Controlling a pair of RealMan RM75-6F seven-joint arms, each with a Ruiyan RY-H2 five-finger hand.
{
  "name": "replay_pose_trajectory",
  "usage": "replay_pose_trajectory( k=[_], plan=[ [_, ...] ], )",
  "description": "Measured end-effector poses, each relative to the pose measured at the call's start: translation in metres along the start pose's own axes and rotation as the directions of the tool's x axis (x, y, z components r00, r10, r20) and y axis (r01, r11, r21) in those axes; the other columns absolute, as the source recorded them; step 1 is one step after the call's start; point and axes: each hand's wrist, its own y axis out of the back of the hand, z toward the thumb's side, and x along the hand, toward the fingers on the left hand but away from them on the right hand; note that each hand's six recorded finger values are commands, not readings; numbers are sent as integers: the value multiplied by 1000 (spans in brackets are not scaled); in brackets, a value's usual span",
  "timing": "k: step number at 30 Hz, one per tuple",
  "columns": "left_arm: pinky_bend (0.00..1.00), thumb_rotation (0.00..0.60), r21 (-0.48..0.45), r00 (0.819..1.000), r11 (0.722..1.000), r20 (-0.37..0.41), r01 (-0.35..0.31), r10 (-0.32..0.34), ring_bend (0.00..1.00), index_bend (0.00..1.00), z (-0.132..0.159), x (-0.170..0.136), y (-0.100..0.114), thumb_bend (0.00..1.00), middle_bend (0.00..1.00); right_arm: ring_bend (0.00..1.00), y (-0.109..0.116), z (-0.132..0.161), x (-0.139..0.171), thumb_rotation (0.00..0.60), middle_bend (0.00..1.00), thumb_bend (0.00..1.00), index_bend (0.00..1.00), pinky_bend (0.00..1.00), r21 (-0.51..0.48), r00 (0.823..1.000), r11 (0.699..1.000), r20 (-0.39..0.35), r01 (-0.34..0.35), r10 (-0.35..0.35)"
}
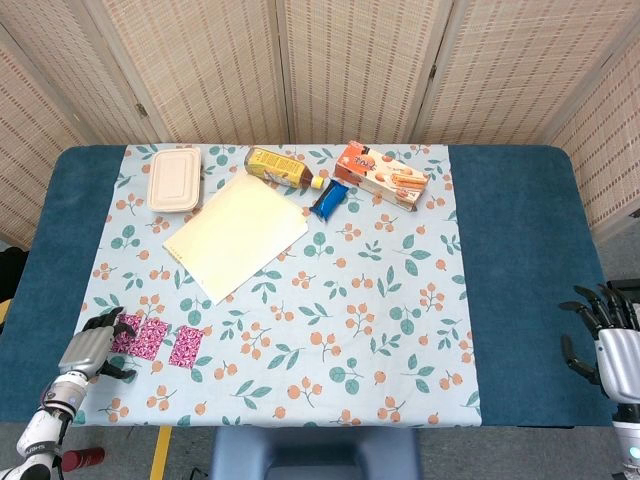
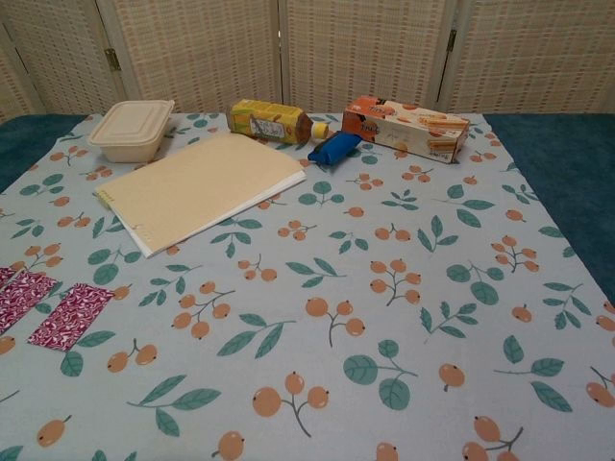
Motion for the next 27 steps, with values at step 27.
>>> replay_pose_trajectory(
  k=[27],
  plan=[
    [0, 600, -4, 1000, 1000, -7, 27, -27, 0, 343, 1, 2, -5, 102, 0, 9, -1, 0, -1, 600, 175, 497, 300, 0, -1, 1000, 1000, 4, -2, 2]
  ],
)
